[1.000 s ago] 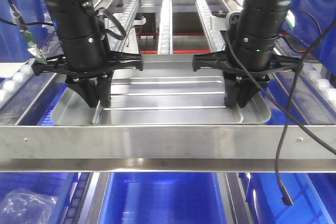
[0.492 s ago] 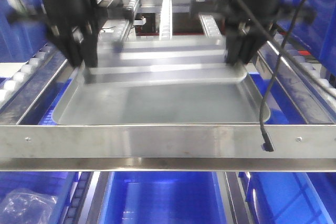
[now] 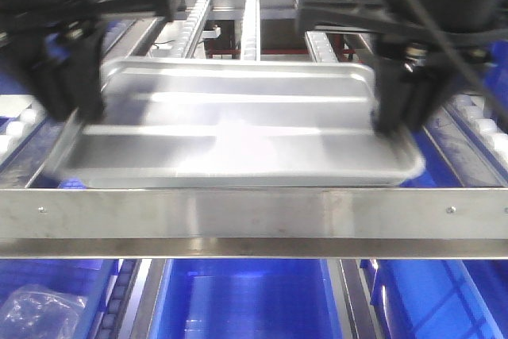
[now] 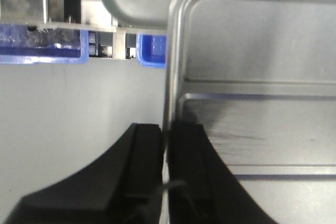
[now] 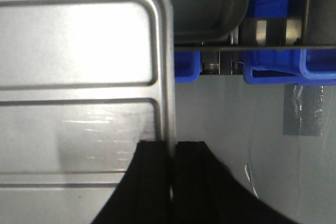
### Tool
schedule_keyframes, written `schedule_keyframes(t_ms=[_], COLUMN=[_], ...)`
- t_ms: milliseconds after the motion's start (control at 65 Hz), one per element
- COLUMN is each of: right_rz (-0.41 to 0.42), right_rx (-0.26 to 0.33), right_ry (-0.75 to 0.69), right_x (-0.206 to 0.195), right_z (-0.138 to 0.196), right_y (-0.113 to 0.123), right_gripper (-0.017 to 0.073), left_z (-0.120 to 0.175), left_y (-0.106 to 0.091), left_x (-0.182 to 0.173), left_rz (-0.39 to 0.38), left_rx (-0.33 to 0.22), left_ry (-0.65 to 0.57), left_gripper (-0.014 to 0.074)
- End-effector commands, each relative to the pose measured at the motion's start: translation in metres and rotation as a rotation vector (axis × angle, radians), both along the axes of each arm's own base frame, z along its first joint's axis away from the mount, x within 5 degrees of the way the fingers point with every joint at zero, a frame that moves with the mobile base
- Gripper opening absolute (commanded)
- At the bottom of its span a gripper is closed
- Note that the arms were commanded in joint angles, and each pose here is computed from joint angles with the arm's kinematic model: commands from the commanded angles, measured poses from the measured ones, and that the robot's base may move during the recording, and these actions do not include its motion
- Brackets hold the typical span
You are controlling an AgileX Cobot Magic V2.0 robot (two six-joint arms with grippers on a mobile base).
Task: Grab silver tray and place in blue box
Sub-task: 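Lift the tray with both grippers and pull it toward the robot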
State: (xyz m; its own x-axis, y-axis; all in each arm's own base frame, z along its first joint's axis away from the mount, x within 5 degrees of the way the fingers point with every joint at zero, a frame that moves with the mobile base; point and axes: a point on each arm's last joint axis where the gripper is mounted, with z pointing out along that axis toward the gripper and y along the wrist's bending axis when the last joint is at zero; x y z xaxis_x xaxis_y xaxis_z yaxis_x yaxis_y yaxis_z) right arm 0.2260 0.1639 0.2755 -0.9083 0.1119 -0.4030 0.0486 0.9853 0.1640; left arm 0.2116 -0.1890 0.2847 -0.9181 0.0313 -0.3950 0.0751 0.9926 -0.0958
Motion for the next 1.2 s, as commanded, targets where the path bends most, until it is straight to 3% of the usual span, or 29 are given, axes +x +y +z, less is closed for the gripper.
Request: schedule_keyframes(t_ms=[0, 415, 723, 1185], right_rz=[0.003, 0.015, 0.020, 0.043], right_rx=[0.099, 0.088, 0.095, 0.067], right_ry=[-0.096, -0.092, -0.101, -0.110], right_x=[-0.012, -0.029, -0.029, -0.028], right_z=[0.019, 0.016, 0.017, 0.017], right_y=[-0.001, -0.008, -0.007, -0.009], right_gripper=[0.0053, 0.0053, 0.0053, 0.0053], left_z=[0.016, 0.017, 0.017, 0.017], left_y=[-0.003, 0.001, 0.001, 0.001], left_x=[-0.023, -0.036, -0.036, -0.036], left_rz=[-0.001, -0.009, -0.069, -0.045], left_rx=[-0.108, -0.122, -0.089, -0.108], left_ry=[-0.062, -0.070, -0.082, -0.074], left_gripper=[-0.0007, -0.0007, -0.0007, -0.0007])
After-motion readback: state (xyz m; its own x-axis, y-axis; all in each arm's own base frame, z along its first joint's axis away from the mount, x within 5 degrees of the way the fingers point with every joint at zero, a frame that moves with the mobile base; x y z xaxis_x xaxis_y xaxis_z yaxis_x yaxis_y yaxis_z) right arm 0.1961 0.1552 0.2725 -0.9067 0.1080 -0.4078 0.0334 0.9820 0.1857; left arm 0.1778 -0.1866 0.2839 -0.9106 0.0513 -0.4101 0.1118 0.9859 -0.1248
